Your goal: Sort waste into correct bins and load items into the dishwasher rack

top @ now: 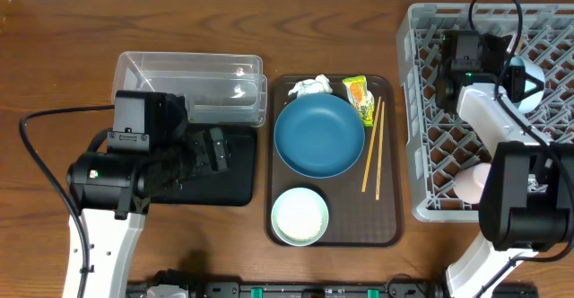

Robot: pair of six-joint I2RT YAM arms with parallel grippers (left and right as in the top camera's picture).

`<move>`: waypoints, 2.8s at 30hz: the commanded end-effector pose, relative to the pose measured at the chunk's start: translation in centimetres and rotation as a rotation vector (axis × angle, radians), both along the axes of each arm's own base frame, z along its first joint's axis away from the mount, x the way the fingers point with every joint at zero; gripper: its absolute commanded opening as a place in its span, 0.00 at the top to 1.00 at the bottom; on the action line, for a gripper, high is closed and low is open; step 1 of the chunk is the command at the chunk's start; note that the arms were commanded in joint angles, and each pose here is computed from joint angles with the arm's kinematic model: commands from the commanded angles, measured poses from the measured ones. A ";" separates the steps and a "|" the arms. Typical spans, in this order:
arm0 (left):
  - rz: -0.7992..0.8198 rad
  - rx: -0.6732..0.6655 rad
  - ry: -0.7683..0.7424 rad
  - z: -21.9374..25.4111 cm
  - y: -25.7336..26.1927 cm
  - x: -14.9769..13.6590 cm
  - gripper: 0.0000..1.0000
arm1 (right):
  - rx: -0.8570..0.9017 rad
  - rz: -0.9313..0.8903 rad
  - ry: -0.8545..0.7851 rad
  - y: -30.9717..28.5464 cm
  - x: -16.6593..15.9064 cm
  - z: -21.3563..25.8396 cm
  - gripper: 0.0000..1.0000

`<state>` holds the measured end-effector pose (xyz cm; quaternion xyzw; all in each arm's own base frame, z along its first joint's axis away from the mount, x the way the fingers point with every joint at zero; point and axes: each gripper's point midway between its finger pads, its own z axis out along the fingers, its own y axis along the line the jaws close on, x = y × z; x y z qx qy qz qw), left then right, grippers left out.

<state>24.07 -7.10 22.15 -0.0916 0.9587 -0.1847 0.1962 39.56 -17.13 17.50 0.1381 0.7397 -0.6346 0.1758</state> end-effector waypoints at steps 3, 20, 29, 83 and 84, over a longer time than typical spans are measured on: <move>-0.004 0.010 -0.015 0.4 0.1 0.1 0.09 | 0.044 0.045 0.029 0.6 0.6 -0.8 0.99; -0.004 0.010 -0.015 0.3 0.1 0.1 0.09 | 0.415 0.459 0.122 11.5 4.6 -5.8 0.36; -0.004 0.010 -0.015 0.4 0.1 0.1 0.09 | 0.881 0.860 0.022 24.1 3.9 -2.4 0.32; -0.004 0.010 -0.015 0.4 0.1 0.1 0.09 | 0.062 -0.033 -0.598 -2.6 -8.4 16.5 0.99; -0.004 0.010 -0.015 0.4 0.1 0.1 0.08 | 0.060 -0.053 -0.583 -3.3 -8.5 15.9 0.99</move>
